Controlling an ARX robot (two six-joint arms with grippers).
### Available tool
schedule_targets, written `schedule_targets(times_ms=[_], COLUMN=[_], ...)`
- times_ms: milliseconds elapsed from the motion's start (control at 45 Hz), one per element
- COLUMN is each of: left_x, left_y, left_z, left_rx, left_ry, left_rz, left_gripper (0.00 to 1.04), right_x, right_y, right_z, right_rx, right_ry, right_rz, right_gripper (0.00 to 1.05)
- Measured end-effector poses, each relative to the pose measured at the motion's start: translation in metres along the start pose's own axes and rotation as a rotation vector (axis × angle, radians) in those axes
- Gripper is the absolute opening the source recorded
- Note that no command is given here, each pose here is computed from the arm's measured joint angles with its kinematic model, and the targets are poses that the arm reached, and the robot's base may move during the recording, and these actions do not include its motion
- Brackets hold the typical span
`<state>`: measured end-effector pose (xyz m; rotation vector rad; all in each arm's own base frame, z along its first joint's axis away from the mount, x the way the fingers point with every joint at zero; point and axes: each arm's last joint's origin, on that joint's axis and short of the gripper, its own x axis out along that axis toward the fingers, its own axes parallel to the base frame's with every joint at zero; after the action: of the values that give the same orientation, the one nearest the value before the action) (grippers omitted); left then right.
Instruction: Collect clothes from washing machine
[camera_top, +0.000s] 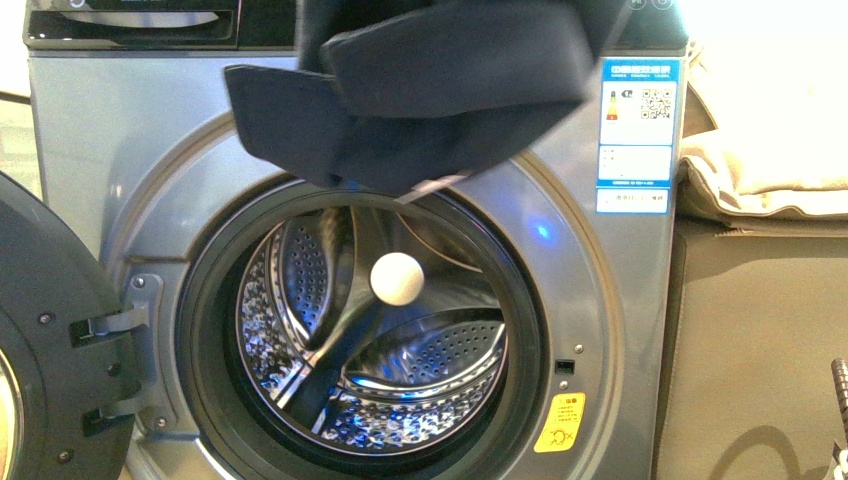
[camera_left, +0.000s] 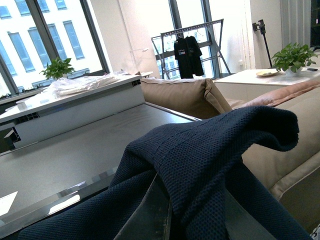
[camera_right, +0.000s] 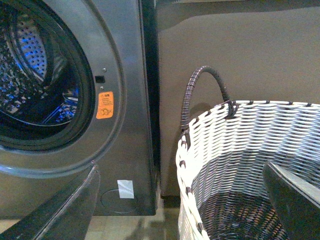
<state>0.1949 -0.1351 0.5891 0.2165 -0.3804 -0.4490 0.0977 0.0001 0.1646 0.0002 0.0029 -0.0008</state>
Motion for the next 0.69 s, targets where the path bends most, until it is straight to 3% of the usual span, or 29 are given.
schedule_targets(times_ms=[67, 133, 222, 489, 689], left_x=[0.000, 0.000, 0.000, 0.000, 0.000], left_y=[0.000, 0.000, 0.000, 0.000, 0.000], left_z=[0.000, 0.000, 0.000, 0.000, 0.000], left_rx=[0.000, 0.000, 0.000, 0.000, 0.000], left_ry=[0.000, 0.000, 0.000, 0.000, 0.000], left_rz=[0.000, 0.001, 0.000, 0.000, 0.000], left_gripper=[0.10, 0.10, 0.10, 0.10, 0.10], right_x=[0.002, 0.005, 0.011, 0.051, 0.073], right_y=[-0.001, -0.005, -0.011, -0.018, -0.001], right_z=[0.004, 0.013, 0.031, 0.091, 0.146], right_rx=[0.046, 0.116, 0.167, 0.159, 0.128], right_ry=[-0.029, -0.071, -0.113, -0.215, -0.279], right_rz=[0.085, 0.243, 0.334, 0.380, 0.462], right_gripper=[0.97, 0.97, 0.97, 0.97, 0.97])
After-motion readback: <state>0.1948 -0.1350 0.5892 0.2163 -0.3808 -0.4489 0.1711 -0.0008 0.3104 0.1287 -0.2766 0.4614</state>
